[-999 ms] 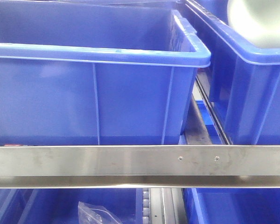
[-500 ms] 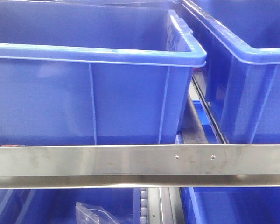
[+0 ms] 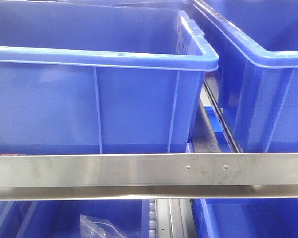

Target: Place green plate on second shelf with right arm

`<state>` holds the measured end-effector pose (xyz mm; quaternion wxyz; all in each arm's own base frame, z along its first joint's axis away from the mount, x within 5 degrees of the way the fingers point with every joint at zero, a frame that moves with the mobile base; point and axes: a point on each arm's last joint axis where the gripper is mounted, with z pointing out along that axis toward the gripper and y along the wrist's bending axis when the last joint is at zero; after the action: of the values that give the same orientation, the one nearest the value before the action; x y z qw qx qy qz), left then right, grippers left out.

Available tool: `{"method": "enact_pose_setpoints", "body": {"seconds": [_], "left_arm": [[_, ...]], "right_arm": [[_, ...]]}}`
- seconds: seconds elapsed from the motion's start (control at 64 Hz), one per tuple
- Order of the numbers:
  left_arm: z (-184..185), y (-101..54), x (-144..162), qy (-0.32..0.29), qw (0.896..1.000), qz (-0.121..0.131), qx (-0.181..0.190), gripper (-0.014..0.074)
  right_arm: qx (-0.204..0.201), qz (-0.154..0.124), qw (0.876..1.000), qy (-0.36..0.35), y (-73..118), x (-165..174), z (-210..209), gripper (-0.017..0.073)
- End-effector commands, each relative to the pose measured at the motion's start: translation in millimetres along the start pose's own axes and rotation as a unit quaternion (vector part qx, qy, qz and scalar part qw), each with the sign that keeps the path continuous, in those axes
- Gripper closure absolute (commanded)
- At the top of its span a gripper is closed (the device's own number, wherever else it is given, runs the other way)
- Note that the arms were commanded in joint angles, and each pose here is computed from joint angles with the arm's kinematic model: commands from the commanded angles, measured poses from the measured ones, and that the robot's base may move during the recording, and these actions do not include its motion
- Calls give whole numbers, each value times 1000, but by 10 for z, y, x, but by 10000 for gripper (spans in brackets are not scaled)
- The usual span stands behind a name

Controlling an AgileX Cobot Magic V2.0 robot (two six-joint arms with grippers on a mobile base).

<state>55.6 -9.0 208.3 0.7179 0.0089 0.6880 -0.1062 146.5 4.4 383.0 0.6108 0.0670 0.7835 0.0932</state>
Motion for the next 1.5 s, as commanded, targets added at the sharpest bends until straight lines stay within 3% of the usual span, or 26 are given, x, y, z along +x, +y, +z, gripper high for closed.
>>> {"method": "enact_pose_setpoints", "body": {"seconds": [0.0,0.047,0.172,0.468,0.734,1.015,1.109,1.218,1.483], "left_arm": [[-5,6,47,-33,999,-6,5,463],[-5,6,47,-33,999,-6,5,463],[-5,6,47,-33,999,-6,5,463],[-5,6,47,-33,999,-6,5,463],[-5,6,47,-33,999,-6,5,463],[-5,6,47,-33,999,-6,5,463],[-5,6,47,-33,999,-6,5,463],[-5,6,47,-33,999,-6,5,463],[-5,6,47,-33,999,-6,5,463]], "right_arm": [[-23,17,999,-17,74,-95,-161,510],[-26,19,999,-12,81,-82,-195,510],[-4,-19,999,-41,42,-133,-211,510],[2,-26,999,31,19,72,-299,510],[3,-43,994,-104,-125,719,-770,510],[8,-39,974,-221,-390,1624,-596,510],[12,-41,981,-191,-433,1799,-508,511],[22,-74,983,-164,-443,1848,-490,511],[22,-74,983,-165,-445,1852,-487,510]]}}
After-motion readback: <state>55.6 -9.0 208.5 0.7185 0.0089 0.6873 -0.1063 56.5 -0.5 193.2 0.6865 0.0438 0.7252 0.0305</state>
